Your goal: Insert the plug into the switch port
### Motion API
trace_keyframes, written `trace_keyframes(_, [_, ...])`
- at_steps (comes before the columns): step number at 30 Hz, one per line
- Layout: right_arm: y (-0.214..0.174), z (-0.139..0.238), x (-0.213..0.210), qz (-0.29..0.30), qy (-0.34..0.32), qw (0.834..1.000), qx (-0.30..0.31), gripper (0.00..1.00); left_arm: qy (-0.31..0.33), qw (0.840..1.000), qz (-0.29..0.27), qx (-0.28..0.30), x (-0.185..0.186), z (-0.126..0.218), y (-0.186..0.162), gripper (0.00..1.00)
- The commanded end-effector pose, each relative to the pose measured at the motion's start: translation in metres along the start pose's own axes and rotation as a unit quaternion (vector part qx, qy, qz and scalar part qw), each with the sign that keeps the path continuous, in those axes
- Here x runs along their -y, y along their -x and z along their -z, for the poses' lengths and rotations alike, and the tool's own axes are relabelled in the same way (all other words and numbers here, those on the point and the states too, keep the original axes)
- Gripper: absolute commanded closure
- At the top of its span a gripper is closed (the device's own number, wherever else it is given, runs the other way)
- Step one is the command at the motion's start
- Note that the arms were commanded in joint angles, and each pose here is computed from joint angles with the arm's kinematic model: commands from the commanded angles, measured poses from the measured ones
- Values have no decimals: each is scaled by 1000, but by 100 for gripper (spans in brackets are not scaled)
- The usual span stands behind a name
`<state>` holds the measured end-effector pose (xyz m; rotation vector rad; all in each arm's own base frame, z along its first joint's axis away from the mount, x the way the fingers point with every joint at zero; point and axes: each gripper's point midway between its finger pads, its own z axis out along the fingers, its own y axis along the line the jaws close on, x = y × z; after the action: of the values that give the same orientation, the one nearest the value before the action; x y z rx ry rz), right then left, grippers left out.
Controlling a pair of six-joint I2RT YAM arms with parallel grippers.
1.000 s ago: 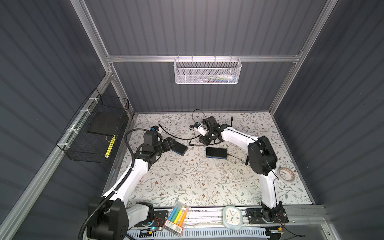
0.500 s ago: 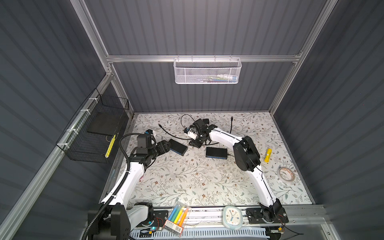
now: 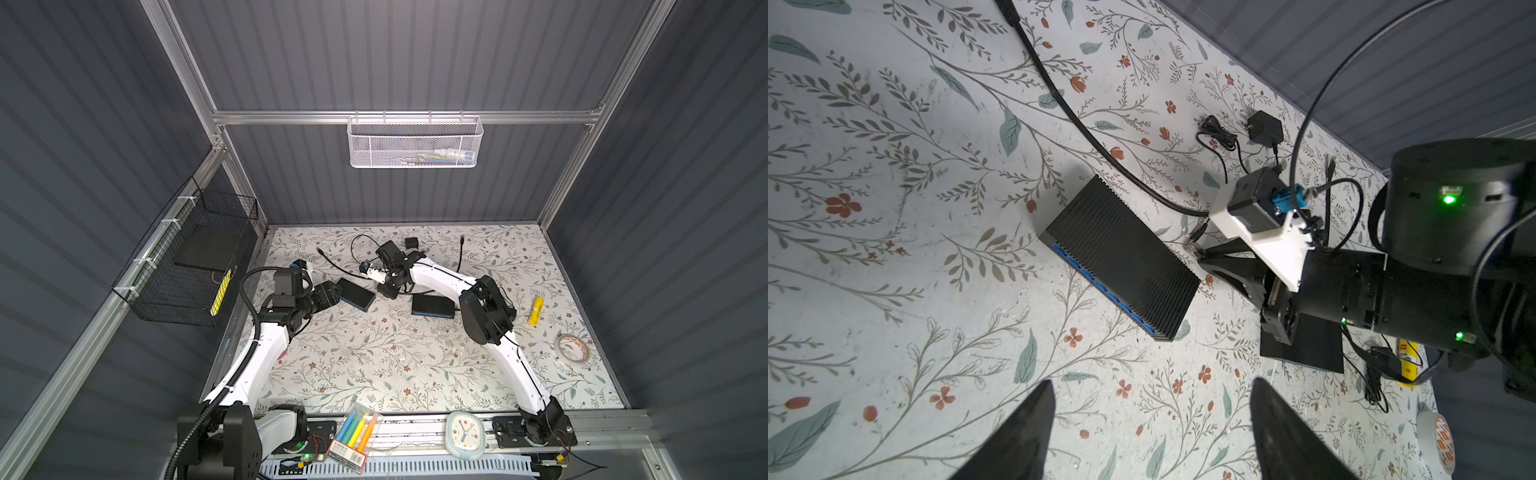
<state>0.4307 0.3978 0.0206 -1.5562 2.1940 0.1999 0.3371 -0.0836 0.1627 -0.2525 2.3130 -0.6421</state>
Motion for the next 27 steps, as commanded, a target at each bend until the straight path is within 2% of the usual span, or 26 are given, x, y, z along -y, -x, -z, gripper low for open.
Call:
trace_keyframes(1, [-24,-13,-10,4,17,999,-45,96,-4,1000,-6,-7,-2,0,-5,26])
trace_keyframes(3, [-21,-7,-8,10,12,999,-40,100,-4,1000,-5,-7,-2,1,-6,26])
trace_keyframes(9, [-7,27,9,45,-21,999,-20,100,-8,1000,-4,0,1,8,-5,26])
trace_keyframes(17, [17,114,50,67,-92,993,27,100,-7,1000,-10,12,4,22,-5,27])
trace_keyframes(20, [18,151,56,56,-107,992,47,100,-18,999,-23,15,10,26,-3,27])
trace_keyframes(22, [15,174,53,37,-104,992,66,100,-46,998,-39,6,22,28,-4,27])
trace_keyframes(27, [-6,213,16,-44,-38,989,139,100,-131,988,-87,7,65,31,-3,29])
